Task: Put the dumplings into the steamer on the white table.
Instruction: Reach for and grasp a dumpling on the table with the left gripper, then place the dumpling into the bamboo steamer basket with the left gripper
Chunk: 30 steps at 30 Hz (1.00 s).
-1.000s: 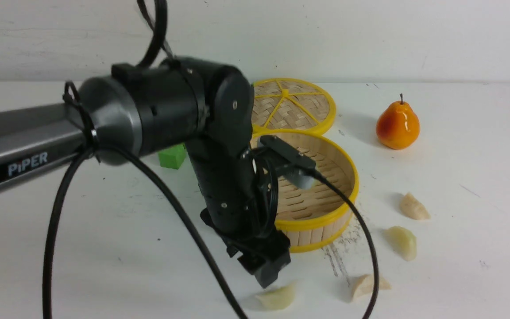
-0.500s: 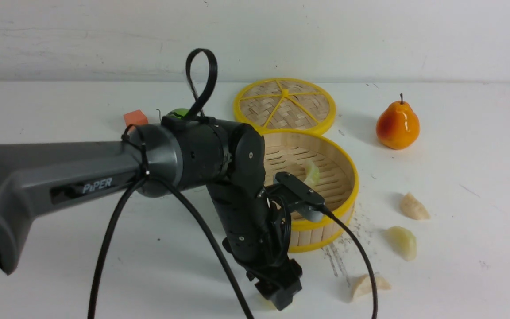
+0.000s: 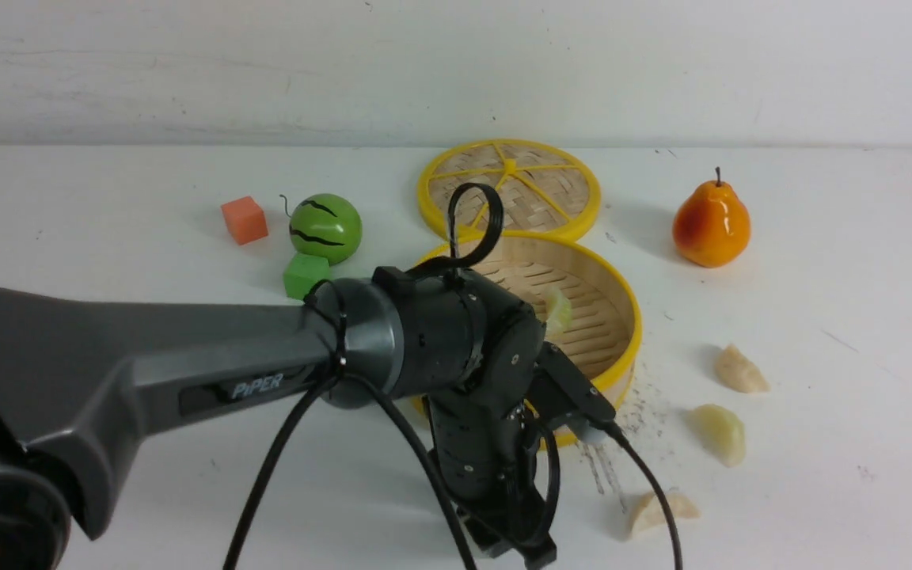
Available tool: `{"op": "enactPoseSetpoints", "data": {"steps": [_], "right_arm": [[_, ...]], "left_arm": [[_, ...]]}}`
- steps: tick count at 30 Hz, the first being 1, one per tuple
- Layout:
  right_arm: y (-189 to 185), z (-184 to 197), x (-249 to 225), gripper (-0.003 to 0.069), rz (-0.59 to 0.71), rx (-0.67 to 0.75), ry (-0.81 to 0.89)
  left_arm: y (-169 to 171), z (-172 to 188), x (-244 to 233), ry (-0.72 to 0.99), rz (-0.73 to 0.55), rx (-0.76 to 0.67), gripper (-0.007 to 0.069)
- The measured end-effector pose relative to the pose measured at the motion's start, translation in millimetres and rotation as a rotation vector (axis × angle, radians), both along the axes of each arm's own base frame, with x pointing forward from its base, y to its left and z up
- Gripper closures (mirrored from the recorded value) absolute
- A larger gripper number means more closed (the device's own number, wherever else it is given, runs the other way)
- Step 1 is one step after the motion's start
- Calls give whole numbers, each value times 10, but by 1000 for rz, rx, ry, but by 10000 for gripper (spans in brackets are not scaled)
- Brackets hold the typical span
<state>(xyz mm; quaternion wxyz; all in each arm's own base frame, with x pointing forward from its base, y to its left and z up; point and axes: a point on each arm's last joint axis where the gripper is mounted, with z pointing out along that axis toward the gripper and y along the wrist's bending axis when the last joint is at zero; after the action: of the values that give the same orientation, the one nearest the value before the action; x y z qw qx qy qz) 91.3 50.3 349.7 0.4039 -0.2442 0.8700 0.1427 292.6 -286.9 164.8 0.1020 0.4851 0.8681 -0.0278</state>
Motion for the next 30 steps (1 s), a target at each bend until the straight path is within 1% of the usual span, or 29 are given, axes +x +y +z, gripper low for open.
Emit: {"op": "enactPoseSetpoints", "data": {"steps": [1, 2, 5, 7, 12, 15, 16, 17, 20, 21, 22, 25, 30], "right_arm": [[0, 0, 0, 582, 0, 0, 0], [0, 0, 0, 582, 0, 0, 0], [0, 0, 0, 578, 0, 0, 0], [-2, -1, 0, 575, 0, -2, 0], [-2, -1, 0, 572, 0, -2, 0], [-2, -1, 0, 566, 0, -2, 0], [-2, -1, 0, 566, 0, -2, 0], [0, 0, 0, 565, 0, 0, 0], [3, 1, -1, 564, 1, 4, 2], [3, 1, -1, 564, 1, 4, 2], [4, 1, -2, 562, 2, 6, 2], [6, 2, -3, 562, 2, 8, 3], [6, -2, -7, 558, 4, 6, 9]], "left_arm": [[-2, 6, 2, 3, 19, -3, 369], [-3, 25, 9, 0, 28, -1, 379], [-11, 104, 23, 17, 60, 13, 377], [-55, 312, 79, 5, 107, -11, 377], [-108, 1001, 335, -74, 291, -179, 377], [-54, 1369, 618, -138, 425, -311, 377], [-43, 1369, 627, -137, 433, -312, 377], [-30, 1407, 766, -153, 483, -349, 377], [-24, 1249, 1055, -157, 584, -386, 377], [-25, 1231, 1072, -157, 586, -385, 377], [-38, 1065, 1201, -142, 640, -386, 377], [-19, 767, 1396, -108, 736, -378, 377], [26, 392, 1557, -77, 793, -336, 377]]}}
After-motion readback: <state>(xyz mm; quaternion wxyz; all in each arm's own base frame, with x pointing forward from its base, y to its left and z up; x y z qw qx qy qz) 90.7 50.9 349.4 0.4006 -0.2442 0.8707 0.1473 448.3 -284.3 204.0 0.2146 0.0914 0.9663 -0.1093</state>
